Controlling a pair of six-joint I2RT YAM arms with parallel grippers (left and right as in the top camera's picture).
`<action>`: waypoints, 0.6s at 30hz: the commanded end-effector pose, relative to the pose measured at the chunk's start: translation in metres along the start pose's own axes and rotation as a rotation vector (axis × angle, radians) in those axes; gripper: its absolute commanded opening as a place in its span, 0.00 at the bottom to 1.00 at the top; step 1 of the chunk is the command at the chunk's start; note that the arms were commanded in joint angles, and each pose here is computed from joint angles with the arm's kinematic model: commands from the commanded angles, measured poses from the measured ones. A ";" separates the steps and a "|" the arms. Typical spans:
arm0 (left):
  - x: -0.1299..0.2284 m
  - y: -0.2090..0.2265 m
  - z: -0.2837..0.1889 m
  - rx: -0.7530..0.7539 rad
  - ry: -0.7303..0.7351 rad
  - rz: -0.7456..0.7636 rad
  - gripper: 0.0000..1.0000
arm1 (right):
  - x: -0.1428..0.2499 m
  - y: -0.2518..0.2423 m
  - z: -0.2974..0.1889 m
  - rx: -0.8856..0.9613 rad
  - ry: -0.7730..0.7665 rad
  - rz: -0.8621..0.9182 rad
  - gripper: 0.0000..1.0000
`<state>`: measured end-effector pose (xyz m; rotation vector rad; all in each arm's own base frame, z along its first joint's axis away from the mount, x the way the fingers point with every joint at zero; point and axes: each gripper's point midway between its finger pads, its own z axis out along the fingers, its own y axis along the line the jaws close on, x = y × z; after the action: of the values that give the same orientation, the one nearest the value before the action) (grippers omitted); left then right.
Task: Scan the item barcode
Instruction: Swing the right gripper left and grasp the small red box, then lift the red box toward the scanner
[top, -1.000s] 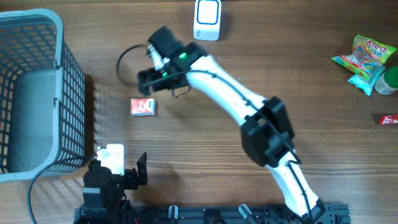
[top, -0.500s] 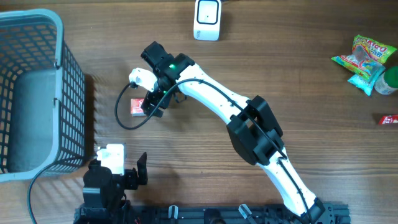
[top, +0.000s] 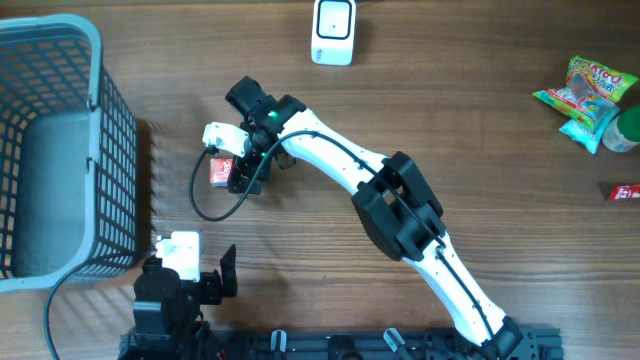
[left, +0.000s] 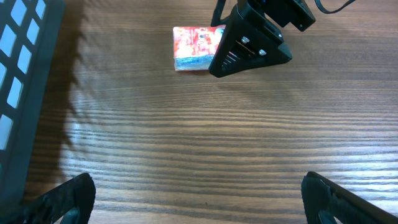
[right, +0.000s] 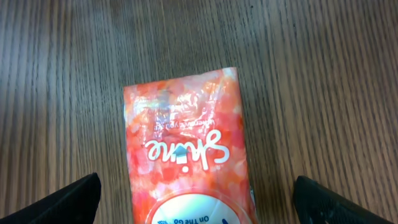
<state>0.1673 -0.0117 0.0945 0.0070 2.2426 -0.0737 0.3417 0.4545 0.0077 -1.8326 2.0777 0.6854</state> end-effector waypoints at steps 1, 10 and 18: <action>0.000 0.000 0.000 -0.001 -0.005 0.016 1.00 | 0.043 -0.009 0.028 0.043 0.143 0.085 0.88; 0.000 0.000 0.000 -0.001 -0.005 0.016 1.00 | 0.099 -0.034 -0.025 0.169 0.356 0.309 0.52; 0.000 0.000 0.000 -0.001 -0.004 0.016 1.00 | 0.129 -0.064 -0.138 0.352 0.394 0.596 0.77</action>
<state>0.1673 -0.0117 0.0946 0.0070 2.2422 -0.0738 0.3770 0.2963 0.0059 -1.4493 2.7942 0.1385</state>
